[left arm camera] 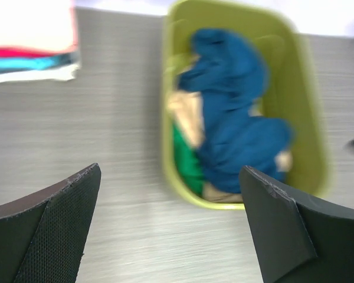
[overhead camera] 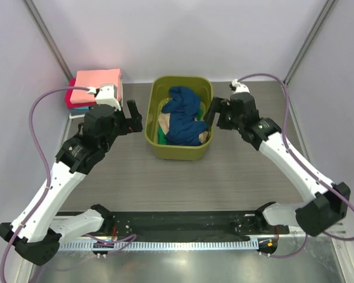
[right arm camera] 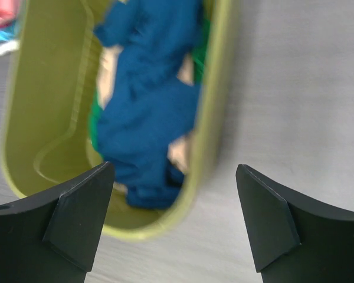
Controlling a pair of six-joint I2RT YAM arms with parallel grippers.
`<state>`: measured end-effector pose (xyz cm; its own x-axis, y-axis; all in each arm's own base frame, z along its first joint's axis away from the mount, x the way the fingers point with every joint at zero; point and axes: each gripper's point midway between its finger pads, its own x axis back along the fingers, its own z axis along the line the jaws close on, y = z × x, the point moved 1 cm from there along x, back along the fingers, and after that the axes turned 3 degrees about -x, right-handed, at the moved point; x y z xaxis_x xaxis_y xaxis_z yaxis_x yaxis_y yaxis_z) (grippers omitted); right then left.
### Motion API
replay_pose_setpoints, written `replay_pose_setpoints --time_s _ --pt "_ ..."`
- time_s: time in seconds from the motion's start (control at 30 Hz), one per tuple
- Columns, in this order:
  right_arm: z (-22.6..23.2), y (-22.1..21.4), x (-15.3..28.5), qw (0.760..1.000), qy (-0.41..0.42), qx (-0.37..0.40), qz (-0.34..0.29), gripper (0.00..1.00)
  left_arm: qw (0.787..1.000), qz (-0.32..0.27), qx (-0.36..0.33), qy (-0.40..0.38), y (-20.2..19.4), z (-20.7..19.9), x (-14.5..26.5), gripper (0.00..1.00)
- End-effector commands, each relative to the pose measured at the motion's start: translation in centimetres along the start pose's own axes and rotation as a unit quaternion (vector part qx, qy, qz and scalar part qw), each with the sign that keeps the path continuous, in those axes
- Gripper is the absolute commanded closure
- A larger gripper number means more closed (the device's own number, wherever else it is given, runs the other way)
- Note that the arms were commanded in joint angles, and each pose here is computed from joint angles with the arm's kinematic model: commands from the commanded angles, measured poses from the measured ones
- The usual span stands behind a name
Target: Fold and stack the t-shirts
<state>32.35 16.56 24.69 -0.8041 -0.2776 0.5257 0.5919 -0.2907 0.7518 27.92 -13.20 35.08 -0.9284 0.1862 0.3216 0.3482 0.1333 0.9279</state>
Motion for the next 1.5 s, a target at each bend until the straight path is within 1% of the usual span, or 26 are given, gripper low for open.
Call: replay_pose_setpoints --time_s 0.0,0.1,0.17,0.2,0.33,0.4,0.43,0.6,0.63,0.7,0.8,0.83,0.87,0.93,0.97,1.0,1.03,1.07,1.1,1.2,1.23,1.3,1.33,1.4,1.43,1.47 --pt "5.1 5.2 -0.7 0.996 0.078 0.023 -0.044 0.1 0.995 0.015 -0.047 0.09 -1.8 3.9 0.3 0.0" --pt "6.6 5.4 -4.3 0.996 0.076 0.042 -0.02 0.1 0.993 0.008 -0.09 0.076 -3.8 4.7 0.3 0.0" --pt "7.2 5.6 -5.9 0.995 0.074 0.059 -0.015 0.1 0.989 -0.009 -0.083 0.121 -4.4 6.5 0.4 0.0" --pt "7.1 4.5 -8.3 0.996 0.061 0.066 0.007 0.1 0.988 -0.013 -0.079 0.134 -4.7 7.1 0.2 0.0" --pt "7.0 5.2 -12.9 0.995 0.019 0.093 0.009 0.1 0.977 0.011 -0.088 0.194 -5.5 9.0 0.1 0.0" --pt "6.5 6.8 -14.3 0.994 -0.017 0.106 -0.008 0.1 0.977 0.018 -0.09 0.191 -5.8 8.9 -0.1 0.0" --pt "5.3 5.2 -16.4 0.992 -0.043 0.116 0.015 0.1 0.977 0.022 -0.092 0.19 -6.0 8.9 -0.2 0.0" --pt "4.6 4.7 -21.0 0.987 -0.073 0.143 0.024 0.09 0.978 0.021 -0.091 0.186 -6.1 8.9 -0.2 0.0" --pt "3.8 3.2 -22.8 0.984 -0.087 0.148 0.04 0.09 0.978 0.022 -0.093 0.185 -6.1 8.8 -0.2 0.0" --pt "3.8 3.5 -23.6 0.984 -0.098 0.142 0.039 0.09 0.979 0.026 -0.095 0.181 -6.3 8.7 -0.4 0.0" --pt "2.9 1.5 -25.5 0.982 -0.108 0.144 0.061 0.11 0.978 0.03 -0.098 0.181 -6.5 8.8 -0.5 0.0" --pt "2.9 1.1 -25.8 0.981 -0.107 0.146 0.066 0.15 0.978 0.03 -0.097 0.182 -6.5 8.8 -0.5 0.0" --pt "3.0 0.6 -26.1 0.981 -0.104 0.147 0.071 0.35 0.978 0.031 -0.095 0.181 -6.5 8.8 -0.5 0.0" --pt "3.5 0.9 -26.0 0.982 -0.096 0.149 0.066 0.64 0.978 0.031 -0.092 0.182 -6.5 9.0 -0.6 0.0" --pt "4.0 1.2 -25.8 0.983 -0.088 0.151 0.064 0.86 0.978 0.03 -0.092 0.187 -6.5 9.2 -0.5 0.0" --pt "5.5 2.9 -24.7 0.985 -0.071 0.151 0.046 0.95 0.977 0.032 -0.093 0.189 -6.6 9.3 -0.6 0.0" --pt "6.4 4.2 -23.7 0.985 -0.06 0.157 0.031 0.99 0.977 0.031 -0.093 0.191 -6.6 9.4 -0.5 0.0" --pt "7.5 5.6 -22.6 0.986 -0.047 0.159 0.014 0.99 0.976 0.03 -0.093 0.197 -6.6 9.6 -0.5 0.0" --pt "10.5 8.7 -19.4 0.987 -0.013 0.16 -0.023 0.99 0.976 0.029 -0.09 0.197 -6.5 9.6 -0.4 0.0" --pt "16.3 14.0 -12.1 0.98 0.064 0.162 -0.096 0.99 0.972 0.023 -0.083 0.219 -6.2 10.6 -0.1 0.0" --pt "19.8 15.4 -7.2 0.972 0.112 0.162 -0.127 0.99 0.97 0.022 -0.079 0.227 -6.1 10.8 -0.1 0.0" --pt "23.9 16.8 -0.9 0.954 0.19 0.164 -0.166 0.99 0.967 0.017 -0.07 0.244 -5.8 11.6 0.3 0.0" --pt "26.9 17.0 5.3 0.932 0.262 0.167 -0.187 0.99 0.963 0.009 -0.064 0.262 -5.6 12.2 0.6 0.0" --pt "29.3 16.1 9.8 0.909 0.324 0.17 -0.2 0.99 0.959 0.001 -0.056 0.279 -5.3 12.8 1.1 0.0" --pt "29.7 16.5 14.9 0.893 0.357 0.16 -0.223 0.99 0.956 -0.004 -0.051 0.288 -5.1 13.2 1.3 0.0" --pt "29.5 16.5 16.3 0.889 0.364 0.152 -0.23 0.99 0.955 -0.01 -0.046 0.293 -4.9 13.4 1.7 0.0"
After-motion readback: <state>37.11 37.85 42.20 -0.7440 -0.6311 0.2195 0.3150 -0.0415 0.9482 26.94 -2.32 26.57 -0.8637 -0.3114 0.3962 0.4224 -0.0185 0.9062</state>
